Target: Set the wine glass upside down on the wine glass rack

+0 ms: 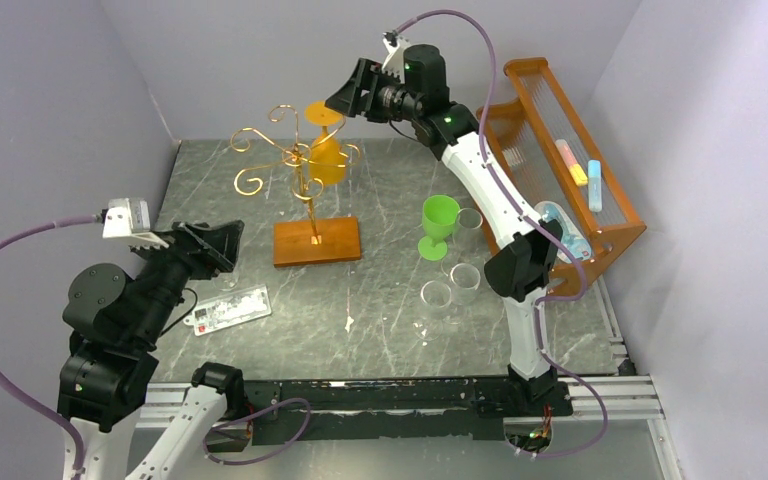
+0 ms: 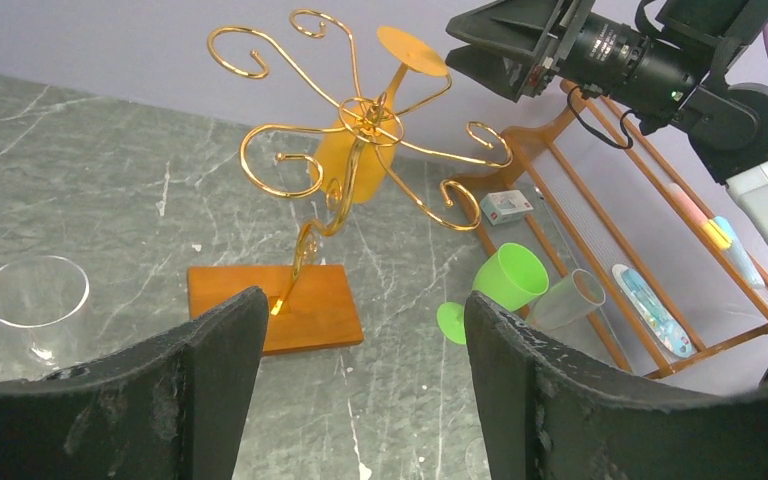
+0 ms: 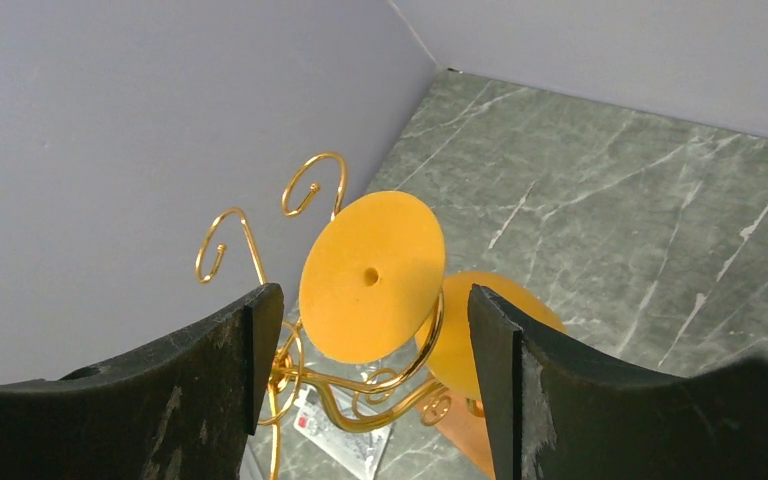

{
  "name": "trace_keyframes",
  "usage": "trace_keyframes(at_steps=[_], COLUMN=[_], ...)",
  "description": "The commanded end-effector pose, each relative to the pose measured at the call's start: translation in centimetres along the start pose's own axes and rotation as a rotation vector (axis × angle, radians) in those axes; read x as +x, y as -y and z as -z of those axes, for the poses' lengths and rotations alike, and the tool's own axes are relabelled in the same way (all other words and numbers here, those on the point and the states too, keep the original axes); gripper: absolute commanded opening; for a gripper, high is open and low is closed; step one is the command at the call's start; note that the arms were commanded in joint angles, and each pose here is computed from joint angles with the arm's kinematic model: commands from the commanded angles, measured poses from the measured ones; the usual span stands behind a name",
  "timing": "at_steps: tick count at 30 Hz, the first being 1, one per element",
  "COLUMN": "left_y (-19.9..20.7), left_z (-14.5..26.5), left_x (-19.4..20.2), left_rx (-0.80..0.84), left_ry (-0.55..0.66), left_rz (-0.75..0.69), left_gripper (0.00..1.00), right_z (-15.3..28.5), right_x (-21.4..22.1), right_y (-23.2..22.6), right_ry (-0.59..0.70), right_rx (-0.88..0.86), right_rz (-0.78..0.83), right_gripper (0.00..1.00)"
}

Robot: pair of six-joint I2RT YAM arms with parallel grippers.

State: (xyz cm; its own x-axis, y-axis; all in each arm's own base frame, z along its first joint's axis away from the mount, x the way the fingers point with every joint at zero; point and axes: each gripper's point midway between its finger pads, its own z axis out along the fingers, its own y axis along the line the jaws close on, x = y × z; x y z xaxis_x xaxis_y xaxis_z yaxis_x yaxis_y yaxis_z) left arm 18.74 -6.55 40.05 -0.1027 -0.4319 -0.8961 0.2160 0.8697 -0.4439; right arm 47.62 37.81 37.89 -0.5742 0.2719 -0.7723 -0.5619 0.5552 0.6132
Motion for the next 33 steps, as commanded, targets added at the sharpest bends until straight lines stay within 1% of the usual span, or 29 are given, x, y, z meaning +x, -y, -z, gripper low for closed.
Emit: trace_keyframes(at_steps=[1, 5, 9, 13, 16, 21, 24, 25, 28, 30, 33], left_y=[0.0, -0.1, -0.1, -0.1, -0.3, -1.0, -1.3, -1.3, -1.2, -1.1, -0.8], left_z=[0.1, 0.1, 0.1, 0.2, 0.1, -0.2, -0.4, -0.4, -0.5, -0.6, -0.6], left_x=[0.8, 0.9, 0.7, 0.8, 1.0, 2.4, 3.2, 3.6, 4.3, 4.6, 4.8], left_rx=[0.004, 0.001, 0.000, -0.001, -0.007, -0.024, -0.029, -0.024, -0.012, -0.002, 0.017], left_ry=[-0.039, -0.043, -0.044, -0.047, -0.059, -0.097, -0.113, -0.122, -0.140, -0.144, -0.133], left_rz=[-0.011, -0.012, -0.020, -0.030, -0.042, -0.050, -0.037, -0.031, -0.010, 0.001, 0.016], left_gripper=[0.76, 0.76, 0.76, 0.77, 0.79, 0.85, 0.90, 0.96, 0.97, 0.97, 0.96], right_z=[-0.7, 0.0, 1.8, 5.6, 8.6, 13.7, 16.7, 17.9, 21.1, 22.5, 23.3], right_x=[0.1, -1.1, -2.7, -4.9, -5.2, -2.6, 0.6, 1.5, 4.3, 6.5, 9.6], right_y=[1.4, 1.2, 0.3, -1.4, -1.8, -0.9, 1.3, 2.4, 5.1, 6.7, 8.1], right_ry=[0.008, 0.047, 0.099, 0.176, 0.215, 0.212, 0.165, 0.156, 0.119, 0.055, -0.052], right_rx=[0.023, 0.043, 0.069, 0.105, 0.149, 0.234, 0.339, 0.397, 0.526, 0.590, 0.619], right_rz=[0.062, 0.098, 0.133, 0.168, 0.176, 0.174, 0.170, 0.171, 0.178, 0.193, 0.205], right_gripper=[0.72, 0.74, 0.80, 0.85, 0.86, 0.87, 0.86, 0.86, 0.77, 0.70, 0.68])
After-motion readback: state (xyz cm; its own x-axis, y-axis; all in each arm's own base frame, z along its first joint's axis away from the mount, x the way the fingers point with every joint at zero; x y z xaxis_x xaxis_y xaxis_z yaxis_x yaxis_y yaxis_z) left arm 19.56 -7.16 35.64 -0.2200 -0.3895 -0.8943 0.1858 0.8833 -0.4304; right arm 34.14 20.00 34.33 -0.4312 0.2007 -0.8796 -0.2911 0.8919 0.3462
